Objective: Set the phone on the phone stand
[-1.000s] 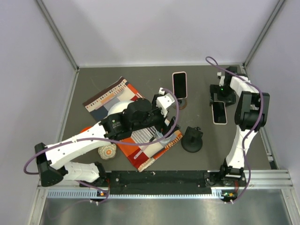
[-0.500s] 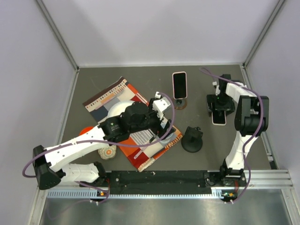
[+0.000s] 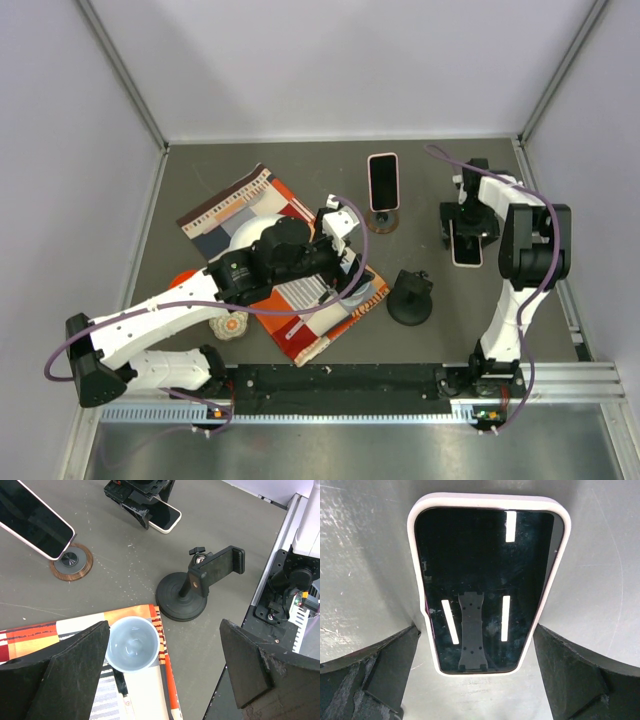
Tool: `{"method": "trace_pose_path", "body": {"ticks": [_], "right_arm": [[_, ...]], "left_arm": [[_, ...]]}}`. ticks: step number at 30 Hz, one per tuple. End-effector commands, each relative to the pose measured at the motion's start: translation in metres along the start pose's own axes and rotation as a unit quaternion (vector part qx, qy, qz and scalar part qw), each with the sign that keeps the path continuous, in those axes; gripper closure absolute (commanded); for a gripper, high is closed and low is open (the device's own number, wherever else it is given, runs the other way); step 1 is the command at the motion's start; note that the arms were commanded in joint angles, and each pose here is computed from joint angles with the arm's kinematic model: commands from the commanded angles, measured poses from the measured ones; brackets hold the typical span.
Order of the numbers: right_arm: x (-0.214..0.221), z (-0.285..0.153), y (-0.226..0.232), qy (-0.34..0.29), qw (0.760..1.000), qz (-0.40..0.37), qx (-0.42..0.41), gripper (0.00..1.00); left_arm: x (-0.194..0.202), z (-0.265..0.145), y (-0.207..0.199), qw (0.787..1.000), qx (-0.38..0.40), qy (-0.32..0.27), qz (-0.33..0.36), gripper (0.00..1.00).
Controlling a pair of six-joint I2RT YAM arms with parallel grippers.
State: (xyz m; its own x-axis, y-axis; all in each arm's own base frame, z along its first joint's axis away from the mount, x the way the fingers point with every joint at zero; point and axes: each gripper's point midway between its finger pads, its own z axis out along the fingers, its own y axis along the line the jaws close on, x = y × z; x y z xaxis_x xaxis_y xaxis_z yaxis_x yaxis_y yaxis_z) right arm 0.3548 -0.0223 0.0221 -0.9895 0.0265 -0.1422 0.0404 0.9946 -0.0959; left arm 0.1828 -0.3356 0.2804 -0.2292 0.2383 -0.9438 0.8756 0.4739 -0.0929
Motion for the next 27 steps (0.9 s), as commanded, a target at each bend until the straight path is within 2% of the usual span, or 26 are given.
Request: {"method": "trace_pose_path", "body": {"ticks": [1,4,7,10,13,16,17,18,21,23,24,27], "right_arm": [[0.034,0.024,0.006,0.077,0.996,-0.034,-0.007,0.01],[0.032,0.028,0.012,0.076,0.996,-0.035,-0.024,0.01],[0.031,0.031,0.017,0.079,0.995,-0.028,-0.046,0.06],[0.027,0.035,0.013,0.077,0.996,-0.024,-0.037,0.15],[0.019,0.031,0.002,0.058,0.998,-0.017,0.000,0.32],[0.002,0.014,0.000,0.007,1.000,0.007,0.005,0.69],[-0.003,0.007,-0.002,-0.011,1.000,0.015,0.009,0.93],[-0.014,0.002,-0.001,-0.042,0.999,0.030,0.008,1.00],[-0.037,-0.028,0.000,-0.134,0.989,0.065,0.000,1.00],[-0.041,-0.050,0.003,-0.192,0.977,0.095,-0.010,1.00],[-0.056,-0.062,0.004,-0.240,0.965,0.103,-0.021,1.00],[-0.049,-0.068,0.006,-0.271,0.954,0.124,-0.031,1.00]], "left_arm": [[-0.016,-0.004,-0.002,0.999,0.003,-0.032,0.013,0.03],[-0.014,-0.003,-0.002,0.999,0.003,-0.029,0.014,0.03],[-0.012,-0.002,0.001,1.000,-0.004,-0.026,0.016,0.03],[-0.012,-0.001,0.003,0.999,-0.010,-0.024,0.018,0.03],[-0.012,-0.001,0.004,0.999,-0.014,-0.025,0.020,0.03],[-0.011,0.000,0.006,0.999,-0.017,-0.023,0.019,0.03],[-0.010,0.000,0.006,0.999,-0.017,-0.022,0.019,0.03],[-0.009,0.000,0.006,0.999,-0.018,-0.020,0.019,0.03],[-0.008,0.001,0.008,0.999,-0.023,-0.019,0.021,0.03],[-0.008,0.001,0.010,0.999,-0.027,-0.018,0.022,0.03],[-0.008,0.001,0.010,0.999,-0.027,-0.019,0.023,0.03],[-0.004,0.003,0.017,0.999,-0.044,-0.015,0.025,0.03]]}}
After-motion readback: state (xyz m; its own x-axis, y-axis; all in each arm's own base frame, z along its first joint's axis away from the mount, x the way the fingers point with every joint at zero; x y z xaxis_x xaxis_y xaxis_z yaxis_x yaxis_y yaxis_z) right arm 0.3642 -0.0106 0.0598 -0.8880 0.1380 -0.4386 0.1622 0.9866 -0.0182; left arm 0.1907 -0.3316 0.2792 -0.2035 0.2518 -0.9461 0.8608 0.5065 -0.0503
